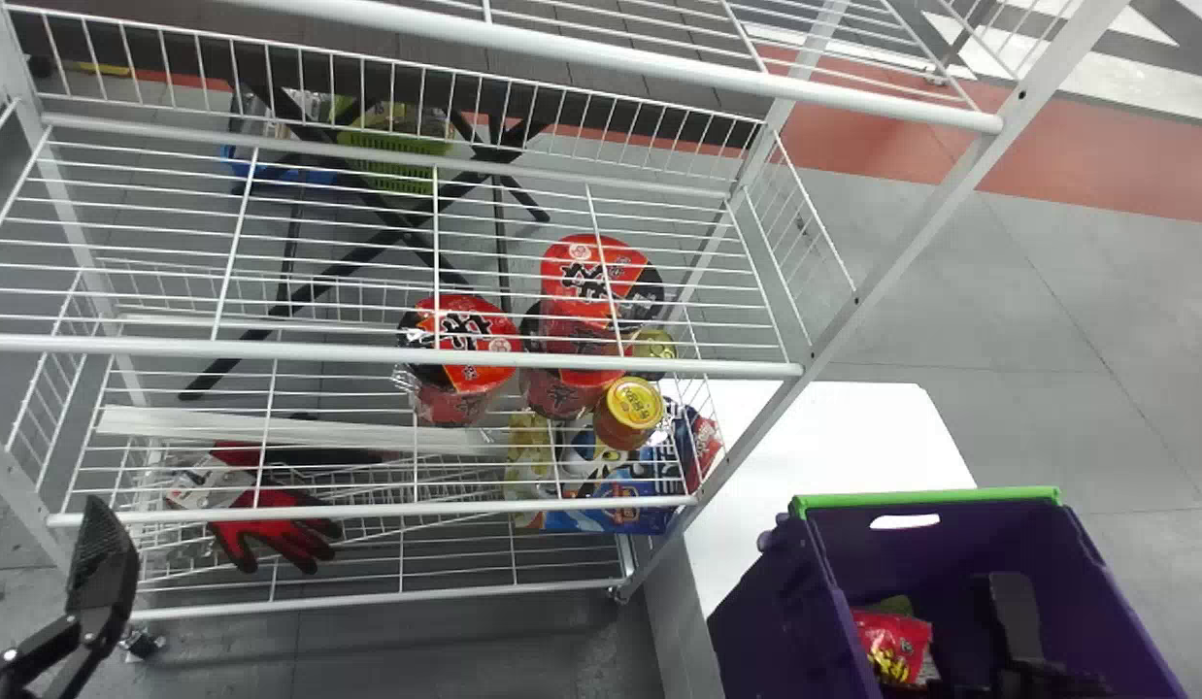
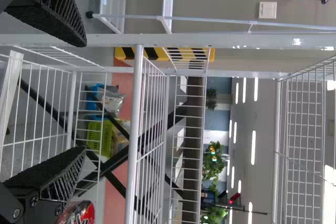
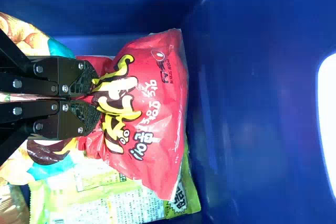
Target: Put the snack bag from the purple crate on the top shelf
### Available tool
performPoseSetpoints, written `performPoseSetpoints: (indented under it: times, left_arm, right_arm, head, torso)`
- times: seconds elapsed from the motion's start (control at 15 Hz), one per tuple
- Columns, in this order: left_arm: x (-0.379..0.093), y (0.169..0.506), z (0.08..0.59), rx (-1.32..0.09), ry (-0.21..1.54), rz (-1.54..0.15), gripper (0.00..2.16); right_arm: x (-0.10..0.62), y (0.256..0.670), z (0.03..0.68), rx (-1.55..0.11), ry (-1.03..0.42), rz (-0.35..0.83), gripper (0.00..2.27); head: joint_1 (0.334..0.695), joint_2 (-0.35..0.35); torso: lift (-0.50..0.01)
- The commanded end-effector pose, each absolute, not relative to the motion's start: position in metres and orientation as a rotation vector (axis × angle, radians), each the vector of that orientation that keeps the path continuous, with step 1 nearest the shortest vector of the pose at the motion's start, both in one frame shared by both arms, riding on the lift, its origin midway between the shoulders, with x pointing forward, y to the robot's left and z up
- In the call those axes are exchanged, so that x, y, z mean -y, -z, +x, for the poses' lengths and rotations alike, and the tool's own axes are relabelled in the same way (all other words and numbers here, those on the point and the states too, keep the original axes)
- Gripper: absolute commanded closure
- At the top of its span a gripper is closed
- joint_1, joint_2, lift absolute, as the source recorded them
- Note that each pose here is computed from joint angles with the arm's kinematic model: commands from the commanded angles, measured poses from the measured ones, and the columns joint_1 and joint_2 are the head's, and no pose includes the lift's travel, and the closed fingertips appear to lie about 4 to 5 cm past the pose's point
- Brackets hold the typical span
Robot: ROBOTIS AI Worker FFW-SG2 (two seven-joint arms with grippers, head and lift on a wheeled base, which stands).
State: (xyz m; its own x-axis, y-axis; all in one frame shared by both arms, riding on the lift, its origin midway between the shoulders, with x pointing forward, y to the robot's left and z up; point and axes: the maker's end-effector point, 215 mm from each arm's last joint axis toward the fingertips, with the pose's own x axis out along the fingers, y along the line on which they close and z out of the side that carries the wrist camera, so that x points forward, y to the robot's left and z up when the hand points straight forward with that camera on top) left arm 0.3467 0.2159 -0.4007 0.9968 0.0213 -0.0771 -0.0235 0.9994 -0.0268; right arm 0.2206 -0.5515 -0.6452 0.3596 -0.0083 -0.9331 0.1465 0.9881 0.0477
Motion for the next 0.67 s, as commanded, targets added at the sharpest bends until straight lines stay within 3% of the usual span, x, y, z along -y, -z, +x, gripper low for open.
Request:
performPoseSetpoints:
  times: [0.0, 0.6]
  left_arm:
    - [-0.2167, 0.3996, 0.3484, -0.074, -0.023, -0.029, 0.12]
    - [-0.2182, 0.4019, 0.3511, -0.077, -0.026, -0.027, 0.12]
  right_arm:
    - [0.5491, 0.6463, 0.2206, -1.202, 0.100, 0.138, 2.25]
    - [0.5411, 0.6485, 0.2299, -1.176, 0.079, 0.124, 2.25]
  head:
    - [0.695, -0.350]
    - [0.695, -0.350]
  torso:
    - [-0.363]
    - [-0.327]
